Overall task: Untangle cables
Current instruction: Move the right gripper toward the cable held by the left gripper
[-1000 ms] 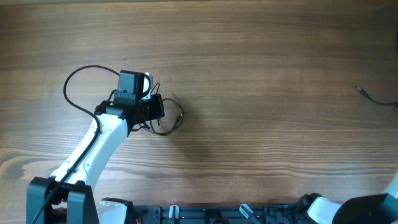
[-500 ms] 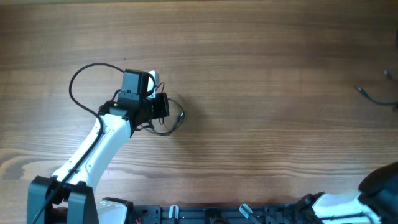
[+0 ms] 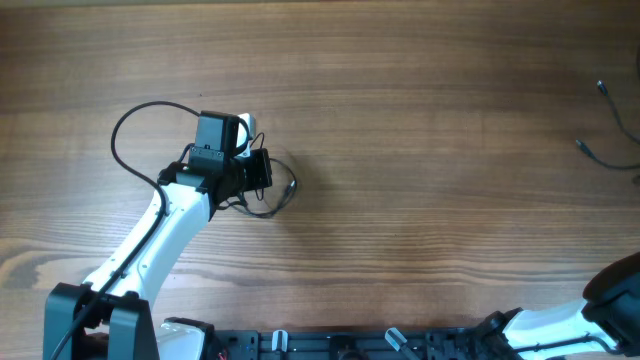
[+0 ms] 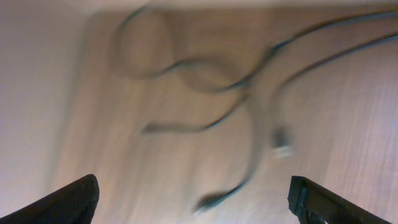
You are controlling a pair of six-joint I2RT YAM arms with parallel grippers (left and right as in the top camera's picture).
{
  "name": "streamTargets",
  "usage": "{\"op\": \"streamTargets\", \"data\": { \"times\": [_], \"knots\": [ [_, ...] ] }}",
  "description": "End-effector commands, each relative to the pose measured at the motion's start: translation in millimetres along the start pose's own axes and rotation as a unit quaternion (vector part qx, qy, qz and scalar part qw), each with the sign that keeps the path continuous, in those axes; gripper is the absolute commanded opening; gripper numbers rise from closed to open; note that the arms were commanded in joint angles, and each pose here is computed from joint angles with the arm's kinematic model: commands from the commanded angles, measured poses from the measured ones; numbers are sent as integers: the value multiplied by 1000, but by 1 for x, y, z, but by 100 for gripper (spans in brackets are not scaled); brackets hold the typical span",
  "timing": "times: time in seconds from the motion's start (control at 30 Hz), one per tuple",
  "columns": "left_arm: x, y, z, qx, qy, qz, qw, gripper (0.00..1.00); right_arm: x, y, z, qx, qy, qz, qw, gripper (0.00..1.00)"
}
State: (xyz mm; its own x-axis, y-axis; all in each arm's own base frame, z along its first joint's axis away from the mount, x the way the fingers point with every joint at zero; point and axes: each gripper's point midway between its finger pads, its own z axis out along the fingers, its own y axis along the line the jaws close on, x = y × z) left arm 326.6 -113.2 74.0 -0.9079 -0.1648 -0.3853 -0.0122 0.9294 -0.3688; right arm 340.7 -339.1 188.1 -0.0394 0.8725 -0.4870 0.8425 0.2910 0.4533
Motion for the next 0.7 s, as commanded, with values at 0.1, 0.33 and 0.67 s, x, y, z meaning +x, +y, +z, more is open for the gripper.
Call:
{"op": "streamTargets", "data": {
  "times": [0.1, 0.33, 0.67],
  "knots": [
    [-5, -7, -4, 10, -10, 14, 1000, 4, 134, 123, -41, -282, 220, -181, 916, 99],
    [-4, -6, -4, 9, -8, 13, 1000, 4, 277, 133, -73, -237, 343, -373, 829, 100],
    [-13, -49, -42, 107, -28, 29, 993, 4, 412, 107, -143, -203, 422, -596, 653, 100]
  ]
}}
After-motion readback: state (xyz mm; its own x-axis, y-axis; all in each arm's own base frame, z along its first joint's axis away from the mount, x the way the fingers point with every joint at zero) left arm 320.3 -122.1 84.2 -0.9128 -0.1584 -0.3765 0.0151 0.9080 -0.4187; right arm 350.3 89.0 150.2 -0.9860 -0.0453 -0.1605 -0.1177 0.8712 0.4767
